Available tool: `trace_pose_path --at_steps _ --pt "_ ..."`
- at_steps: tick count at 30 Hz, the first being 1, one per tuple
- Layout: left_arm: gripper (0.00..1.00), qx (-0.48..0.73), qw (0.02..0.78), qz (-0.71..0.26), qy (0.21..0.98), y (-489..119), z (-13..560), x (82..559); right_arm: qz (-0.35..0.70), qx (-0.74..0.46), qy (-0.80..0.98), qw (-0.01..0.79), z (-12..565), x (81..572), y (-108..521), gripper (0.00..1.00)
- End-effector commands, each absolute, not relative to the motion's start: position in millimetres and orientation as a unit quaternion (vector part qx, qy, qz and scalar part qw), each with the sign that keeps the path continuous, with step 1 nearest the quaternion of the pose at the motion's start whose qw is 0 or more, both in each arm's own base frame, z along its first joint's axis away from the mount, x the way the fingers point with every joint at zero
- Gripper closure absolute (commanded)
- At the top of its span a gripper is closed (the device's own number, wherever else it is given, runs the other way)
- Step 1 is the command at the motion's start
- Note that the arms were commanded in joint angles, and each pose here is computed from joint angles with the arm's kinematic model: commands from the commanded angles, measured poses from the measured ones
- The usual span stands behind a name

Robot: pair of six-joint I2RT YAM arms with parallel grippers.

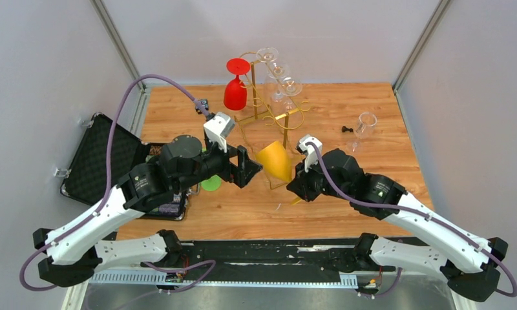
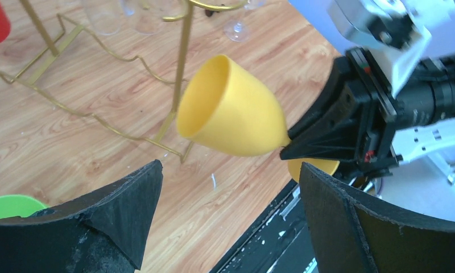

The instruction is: Take the wine glass off the wine glass rack

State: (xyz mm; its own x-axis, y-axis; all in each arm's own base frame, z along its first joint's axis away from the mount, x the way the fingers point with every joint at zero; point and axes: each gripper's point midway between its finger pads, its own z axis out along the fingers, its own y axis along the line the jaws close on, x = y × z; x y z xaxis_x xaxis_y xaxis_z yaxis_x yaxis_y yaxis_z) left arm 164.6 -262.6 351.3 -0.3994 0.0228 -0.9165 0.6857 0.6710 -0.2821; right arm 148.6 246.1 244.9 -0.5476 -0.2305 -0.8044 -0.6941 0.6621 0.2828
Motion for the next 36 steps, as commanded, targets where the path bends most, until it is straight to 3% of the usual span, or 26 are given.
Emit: trace_pose_path --at_steps 1,14,24,36 --pt "0.03 0.175 0.486 -0.367 0.773 -252.8 357.7 171.8 0.268 -0.323 0.794 0.439 251.7 161.0 239.1 1.0" --pt "0.0 0.073 0.427 -0.398 0.809 -219.6 337.4 200.0 0.256 -0.455 0.682 0.513 261.4 157.0 242.7 1.0" --pt "0.0 0.07 0.368 -0.426 0.823 -218.1 324.1 194.9 0.253 -0.507 0.585 0.58 297.4 158.3 255.7 1.0" --pt "0.01 0.087 0.318 -0.454 0.828 -227.4 311.4 185.3 0.224 -0.538 0.554 0.594 307.2 173.1 274.4 1.0"
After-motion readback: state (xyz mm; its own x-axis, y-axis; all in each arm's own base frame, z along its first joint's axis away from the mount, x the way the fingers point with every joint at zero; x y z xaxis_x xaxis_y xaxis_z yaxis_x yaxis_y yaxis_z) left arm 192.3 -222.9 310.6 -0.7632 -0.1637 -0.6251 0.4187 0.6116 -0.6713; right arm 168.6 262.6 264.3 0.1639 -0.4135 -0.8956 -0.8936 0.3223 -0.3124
